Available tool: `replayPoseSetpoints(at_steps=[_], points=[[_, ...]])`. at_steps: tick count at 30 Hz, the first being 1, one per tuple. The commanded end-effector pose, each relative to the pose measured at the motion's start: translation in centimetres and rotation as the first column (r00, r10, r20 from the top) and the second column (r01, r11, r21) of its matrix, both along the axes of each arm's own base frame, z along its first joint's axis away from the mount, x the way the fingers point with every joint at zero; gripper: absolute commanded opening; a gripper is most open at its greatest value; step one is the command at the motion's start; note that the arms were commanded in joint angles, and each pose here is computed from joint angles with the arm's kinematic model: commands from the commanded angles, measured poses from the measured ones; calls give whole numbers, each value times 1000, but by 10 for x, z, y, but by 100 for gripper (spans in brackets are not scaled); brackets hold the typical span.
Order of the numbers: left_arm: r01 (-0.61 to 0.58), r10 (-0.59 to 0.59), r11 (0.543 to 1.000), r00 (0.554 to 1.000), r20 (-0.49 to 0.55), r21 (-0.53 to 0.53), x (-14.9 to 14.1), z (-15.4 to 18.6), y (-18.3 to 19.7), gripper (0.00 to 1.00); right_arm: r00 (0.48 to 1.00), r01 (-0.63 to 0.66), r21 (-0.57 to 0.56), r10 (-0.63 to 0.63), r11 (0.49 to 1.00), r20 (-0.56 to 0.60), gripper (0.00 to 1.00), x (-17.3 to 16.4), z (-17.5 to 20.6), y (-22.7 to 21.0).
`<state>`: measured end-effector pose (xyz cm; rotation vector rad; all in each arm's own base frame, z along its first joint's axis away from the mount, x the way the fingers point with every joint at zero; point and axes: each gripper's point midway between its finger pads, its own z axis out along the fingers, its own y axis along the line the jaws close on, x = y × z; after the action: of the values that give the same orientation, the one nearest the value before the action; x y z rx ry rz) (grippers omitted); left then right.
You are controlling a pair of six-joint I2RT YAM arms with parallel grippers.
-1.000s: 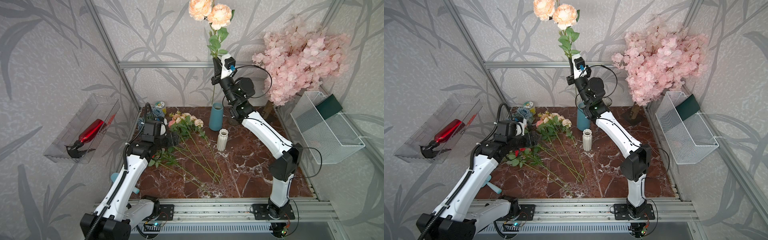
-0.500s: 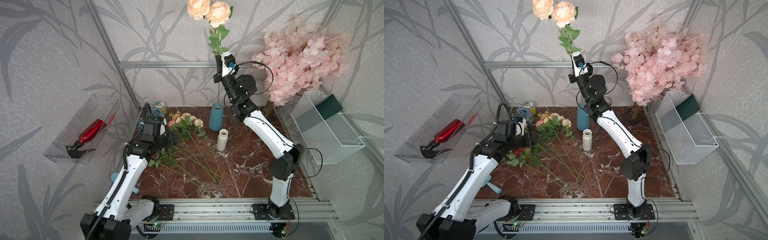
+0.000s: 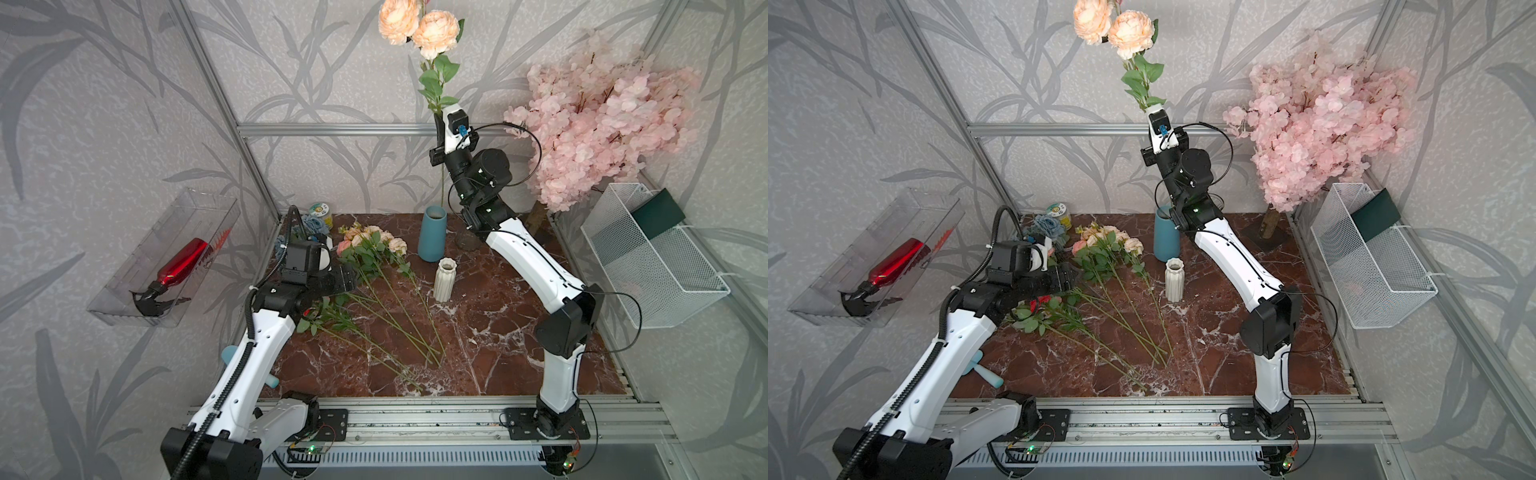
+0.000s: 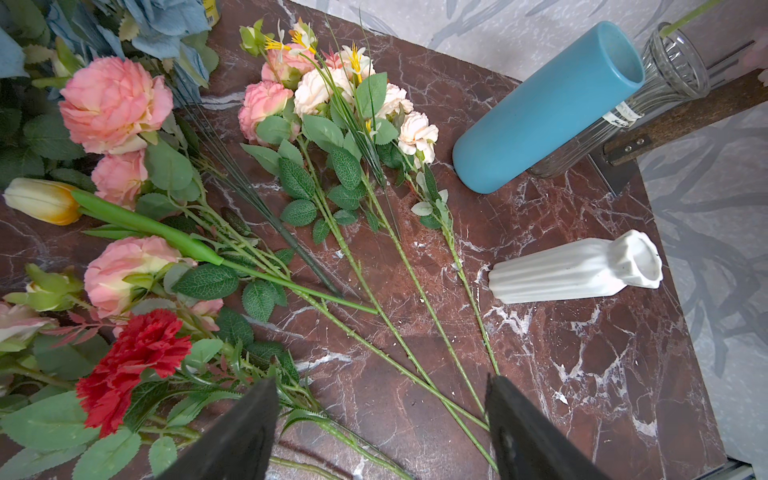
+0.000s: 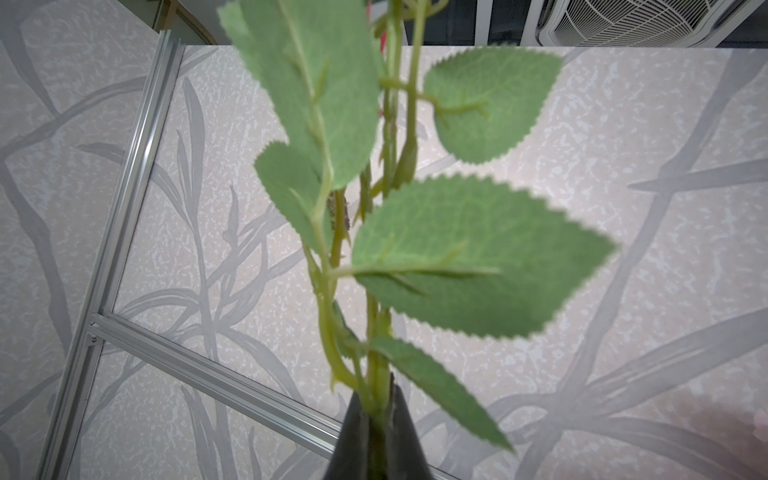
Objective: Place the pink flowers into the vase
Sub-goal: Place the flower in the vase.
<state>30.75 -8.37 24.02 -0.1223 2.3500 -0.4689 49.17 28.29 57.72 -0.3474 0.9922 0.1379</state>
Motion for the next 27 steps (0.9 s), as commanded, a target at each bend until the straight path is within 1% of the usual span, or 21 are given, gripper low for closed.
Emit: replayPoseSetpoints(at_steps=[1, 4, 8, 13, 17, 27], points=[[4, -4, 1000, 1000, -3, -12, 1, 1, -1, 80, 996, 81, -26, -80, 996, 26, 0, 9, 6, -8], [3, -4, 1000, 1000, -4, -15, 1, 1, -1, 80, 992, 127, -51, -125, 991, 34, 0, 16, 6, -11], [7, -7, 1000, 1000, -5, -21, 1, 0, -2, 80, 988, 153, -56, -151, 987, 31, 0, 21, 9, -19], [9, -10, 1000, 1000, -10, -26, 2, -1, -3, 80, 975, 220, -79, -217, 972, 42, 0, 26, 12, -30], [10, -10, 1000, 1000, -9, -29, 2, 0, -3, 80, 971, 240, -81, -238, 967, 36, 0, 30, 12, -38], [10, -10, 1000, 1000, -10, -29, 1, -1, -3, 80, 943, 332, -85, -334, 939, -7, 0, 48, -6, -64]])
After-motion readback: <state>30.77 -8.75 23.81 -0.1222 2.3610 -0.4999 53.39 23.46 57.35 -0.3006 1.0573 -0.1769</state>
